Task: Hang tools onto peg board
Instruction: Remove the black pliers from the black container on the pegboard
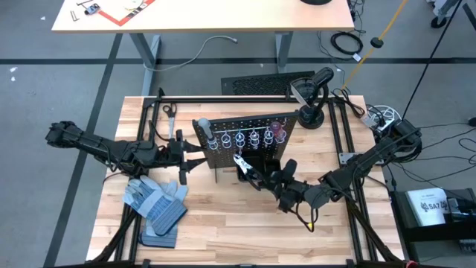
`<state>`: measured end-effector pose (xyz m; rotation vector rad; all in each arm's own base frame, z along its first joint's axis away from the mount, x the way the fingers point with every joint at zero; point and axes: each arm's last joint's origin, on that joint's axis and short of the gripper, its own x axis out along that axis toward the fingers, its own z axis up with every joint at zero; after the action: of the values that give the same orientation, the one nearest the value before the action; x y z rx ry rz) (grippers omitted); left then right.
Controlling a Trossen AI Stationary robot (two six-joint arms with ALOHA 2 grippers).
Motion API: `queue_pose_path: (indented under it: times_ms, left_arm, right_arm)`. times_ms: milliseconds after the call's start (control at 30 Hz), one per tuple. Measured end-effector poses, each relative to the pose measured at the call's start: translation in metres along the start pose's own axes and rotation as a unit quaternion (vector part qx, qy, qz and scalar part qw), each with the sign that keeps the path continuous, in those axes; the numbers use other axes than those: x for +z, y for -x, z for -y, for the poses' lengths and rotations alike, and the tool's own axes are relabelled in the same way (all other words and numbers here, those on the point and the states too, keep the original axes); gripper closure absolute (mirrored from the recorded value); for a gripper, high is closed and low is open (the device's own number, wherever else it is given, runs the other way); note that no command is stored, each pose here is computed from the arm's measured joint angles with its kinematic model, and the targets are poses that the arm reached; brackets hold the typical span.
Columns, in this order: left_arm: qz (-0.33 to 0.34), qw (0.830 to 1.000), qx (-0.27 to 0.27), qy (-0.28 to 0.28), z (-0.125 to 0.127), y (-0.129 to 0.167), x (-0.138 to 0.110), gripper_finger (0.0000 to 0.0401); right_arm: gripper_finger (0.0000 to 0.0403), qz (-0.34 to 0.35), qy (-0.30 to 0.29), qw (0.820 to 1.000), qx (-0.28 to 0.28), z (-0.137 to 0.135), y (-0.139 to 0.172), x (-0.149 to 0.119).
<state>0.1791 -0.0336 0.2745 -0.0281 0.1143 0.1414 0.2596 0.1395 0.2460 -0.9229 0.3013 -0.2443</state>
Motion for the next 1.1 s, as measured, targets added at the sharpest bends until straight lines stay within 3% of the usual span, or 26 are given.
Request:
queue_pose_path:
  times_ms: [167,600,1100]
  left_arm:
    - [0.0,1.0,0.0,0.0,0.0,0.0,0.0,0.0226]
    - [0.0,1.0,0.0,0.0,0.0,0.0,0.0001,0.0226]
    - [0.0,1.0,0.0,0.0,0.0,0.0,0.0001,0.0226]
  right_arm:
    - [0.0253,0.005,0.0,1.0,0.006,-0.0003,-0.0001,0.0002]
    - [0.0358,-0.001,-0.014,1.0,0.001,0.0014,-0.0025,-0.0015]
    - [0.0376,-0.002,-0.012,1.0,0.001,0.0013,-0.0025,-0.0016]
